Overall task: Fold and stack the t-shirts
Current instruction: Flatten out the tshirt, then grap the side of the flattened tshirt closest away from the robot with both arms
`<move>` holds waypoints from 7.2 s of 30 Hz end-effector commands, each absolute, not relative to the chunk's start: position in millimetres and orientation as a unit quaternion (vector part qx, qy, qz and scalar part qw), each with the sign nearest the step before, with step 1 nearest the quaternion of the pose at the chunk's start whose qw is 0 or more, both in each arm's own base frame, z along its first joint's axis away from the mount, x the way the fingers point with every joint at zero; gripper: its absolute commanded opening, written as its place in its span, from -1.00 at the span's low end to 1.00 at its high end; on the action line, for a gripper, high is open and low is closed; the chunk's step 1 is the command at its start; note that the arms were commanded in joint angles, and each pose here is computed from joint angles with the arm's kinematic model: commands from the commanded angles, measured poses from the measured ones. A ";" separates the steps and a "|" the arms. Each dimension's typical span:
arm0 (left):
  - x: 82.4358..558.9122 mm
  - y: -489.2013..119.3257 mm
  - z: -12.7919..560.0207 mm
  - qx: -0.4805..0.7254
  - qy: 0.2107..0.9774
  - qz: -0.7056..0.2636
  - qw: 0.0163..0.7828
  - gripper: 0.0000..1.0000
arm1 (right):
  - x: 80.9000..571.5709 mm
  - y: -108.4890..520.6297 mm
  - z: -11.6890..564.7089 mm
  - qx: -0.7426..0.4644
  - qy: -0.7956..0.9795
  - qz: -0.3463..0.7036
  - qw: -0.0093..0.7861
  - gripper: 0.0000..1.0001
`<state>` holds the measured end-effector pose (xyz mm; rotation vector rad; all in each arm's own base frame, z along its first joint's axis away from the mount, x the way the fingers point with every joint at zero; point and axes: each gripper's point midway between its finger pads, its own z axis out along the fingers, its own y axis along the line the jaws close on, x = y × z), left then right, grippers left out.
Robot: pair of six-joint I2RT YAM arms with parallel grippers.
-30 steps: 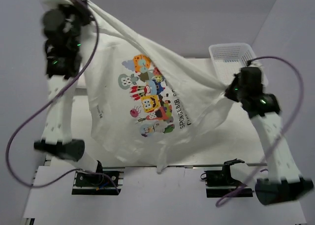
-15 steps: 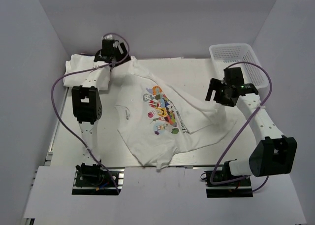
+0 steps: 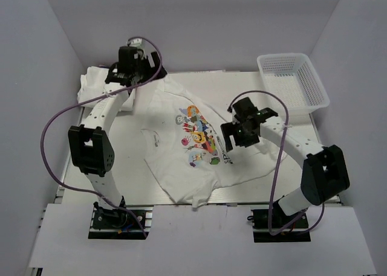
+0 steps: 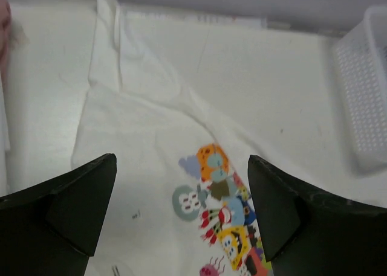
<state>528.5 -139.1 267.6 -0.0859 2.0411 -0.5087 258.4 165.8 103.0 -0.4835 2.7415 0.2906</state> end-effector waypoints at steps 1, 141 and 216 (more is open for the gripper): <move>479.4 -141.4 249.0 -0.021 0.870 -0.197 0.451 1.00 | 238.8 156.3 79.4 -0.183 0.973 0.049 0.130 0.73; 573.9 -97.4 9.0 -0.054 0.949 0.073 0.302 1.00 | 374.5 114.0 39.4 -0.055 0.969 0.043 0.238 0.80; 170.2 -133.1 59.0 -0.327 0.928 -0.142 0.105 0.76 | 205.0 4.1 75.6 0.222 0.949 -0.043 0.220 0.80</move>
